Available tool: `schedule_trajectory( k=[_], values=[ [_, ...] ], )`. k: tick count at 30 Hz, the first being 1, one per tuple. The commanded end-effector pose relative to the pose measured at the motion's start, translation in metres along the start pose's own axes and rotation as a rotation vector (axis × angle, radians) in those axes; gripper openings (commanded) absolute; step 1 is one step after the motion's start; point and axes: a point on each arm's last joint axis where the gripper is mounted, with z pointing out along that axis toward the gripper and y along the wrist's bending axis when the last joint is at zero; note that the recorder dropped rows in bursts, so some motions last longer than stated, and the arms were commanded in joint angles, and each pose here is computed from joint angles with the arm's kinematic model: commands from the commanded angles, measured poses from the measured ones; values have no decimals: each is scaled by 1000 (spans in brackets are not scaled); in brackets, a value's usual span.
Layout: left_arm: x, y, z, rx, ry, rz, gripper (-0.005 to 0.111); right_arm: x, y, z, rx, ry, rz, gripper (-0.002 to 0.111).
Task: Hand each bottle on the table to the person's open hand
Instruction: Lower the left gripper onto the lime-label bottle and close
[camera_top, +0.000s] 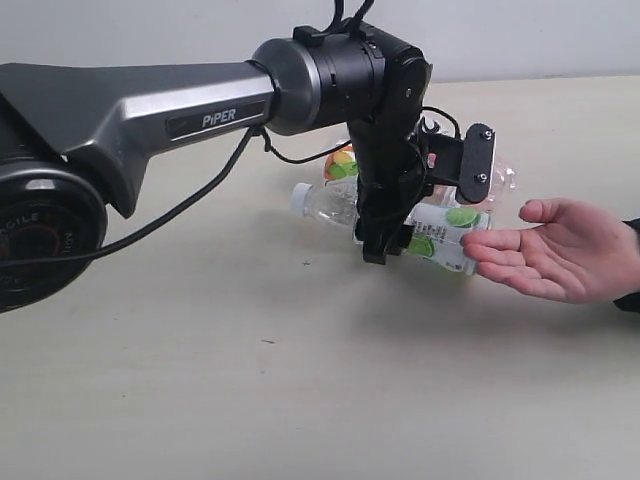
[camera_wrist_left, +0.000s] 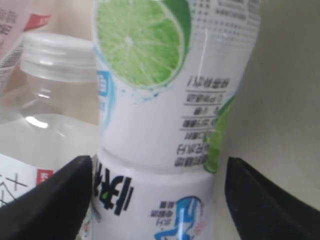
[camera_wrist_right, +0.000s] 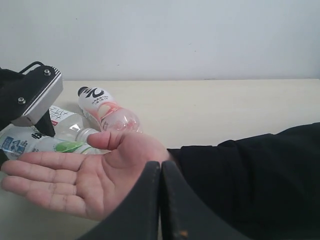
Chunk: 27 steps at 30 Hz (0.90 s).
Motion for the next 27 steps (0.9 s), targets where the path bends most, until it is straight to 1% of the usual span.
schedule_trajectory(
  k=[1,11,20,24,25,27],
  values=[
    [-1,-5,2,32,13,-27,79,0,0,0,1,-10,1,0],
    [-1,-6,5,46,7,-40,78,0,0,0,1,-10,1,0],
    [1,-12,24,84,22,-44,78,0,0,0,1,-10,-1,0],
    [1,-13,25,90,26,-44,77,0,0,0,1,-10,-1,0],
    [2,-13,25,95,29,-43,75,0,0,0,1,-10,-1,0],
    [2,-15,24,110,38,-43,65,0,0,0,1,-10,-1,0]
  ],
)
